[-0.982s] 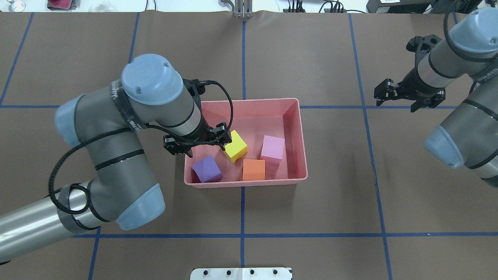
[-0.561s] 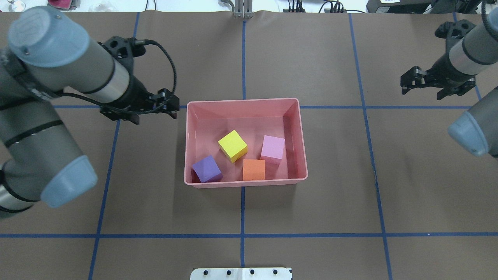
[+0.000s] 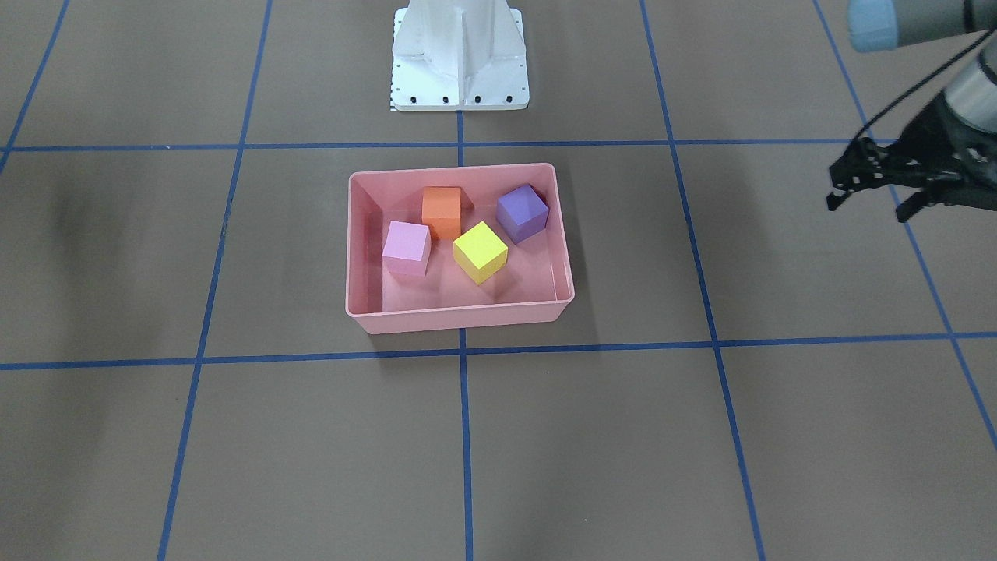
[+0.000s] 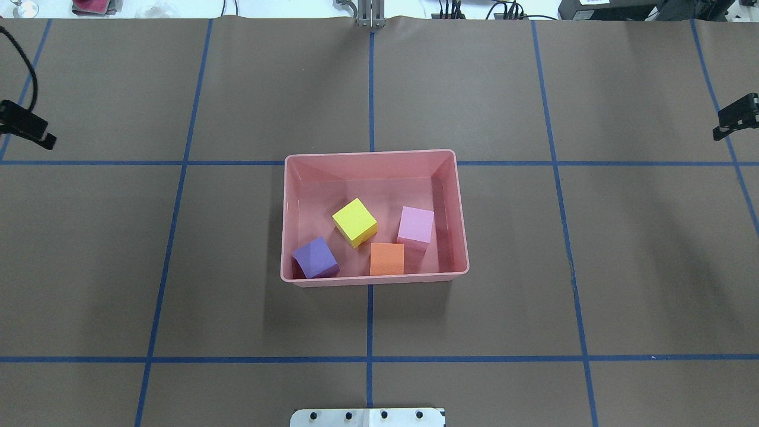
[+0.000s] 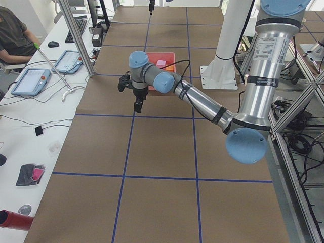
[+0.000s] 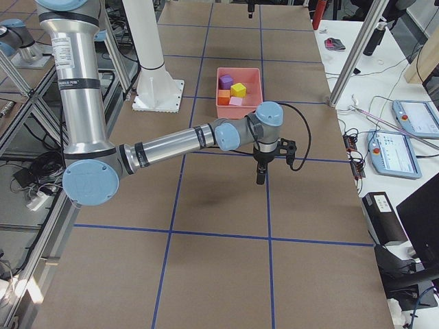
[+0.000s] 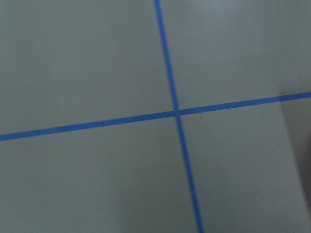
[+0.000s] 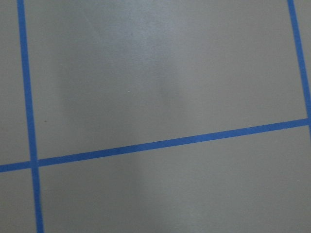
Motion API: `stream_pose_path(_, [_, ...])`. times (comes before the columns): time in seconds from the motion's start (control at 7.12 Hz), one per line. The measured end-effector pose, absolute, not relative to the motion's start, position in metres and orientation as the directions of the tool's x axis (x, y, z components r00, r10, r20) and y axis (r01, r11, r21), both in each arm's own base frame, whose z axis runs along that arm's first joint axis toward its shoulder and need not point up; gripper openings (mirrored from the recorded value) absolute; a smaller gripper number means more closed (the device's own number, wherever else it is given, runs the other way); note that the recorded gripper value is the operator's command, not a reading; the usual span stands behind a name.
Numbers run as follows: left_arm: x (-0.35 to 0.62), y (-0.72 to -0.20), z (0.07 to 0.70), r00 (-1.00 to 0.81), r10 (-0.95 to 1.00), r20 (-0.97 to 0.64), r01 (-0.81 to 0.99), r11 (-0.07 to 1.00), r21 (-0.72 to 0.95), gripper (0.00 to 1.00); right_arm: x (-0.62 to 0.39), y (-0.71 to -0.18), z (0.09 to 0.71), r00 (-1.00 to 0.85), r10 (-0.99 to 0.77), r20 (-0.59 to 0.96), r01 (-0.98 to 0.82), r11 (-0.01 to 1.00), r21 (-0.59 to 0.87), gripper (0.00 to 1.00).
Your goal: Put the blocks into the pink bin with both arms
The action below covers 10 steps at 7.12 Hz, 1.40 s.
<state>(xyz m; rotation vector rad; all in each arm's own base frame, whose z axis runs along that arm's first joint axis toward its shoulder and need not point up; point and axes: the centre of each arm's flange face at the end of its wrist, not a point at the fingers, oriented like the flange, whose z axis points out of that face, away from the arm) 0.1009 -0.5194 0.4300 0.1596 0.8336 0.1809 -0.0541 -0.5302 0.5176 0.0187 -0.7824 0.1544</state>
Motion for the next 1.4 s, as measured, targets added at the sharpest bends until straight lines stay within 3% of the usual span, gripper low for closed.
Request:
stream_pose_path(0.42, [0.012,-0.539,0.537,0.662,0.197,-0.723,-0.096,0.979,0.178,1.00,0.020,-0.499,0.546,0.655,0.083,0.751,-0.146,0.989,0.018,1.00])
stream_pose_path(0.84, [-0.022,-0.524,0.580,0.628,0.134,-0.767,-0.041,0.990,0.138,1.00,0.056,-0.473,0.579,0.687,0.078,0.723,-0.153,0.987,0.039,1.00])
stream_pose_path(1.4, [-0.038,-0.525,0.599,0.678,0.037,-0.734,0.020,0.997,0.070,1.00,0.039,-0.525,0.597,0.711,0.061,0.700,-0.110,0.994,0.025,1.00])
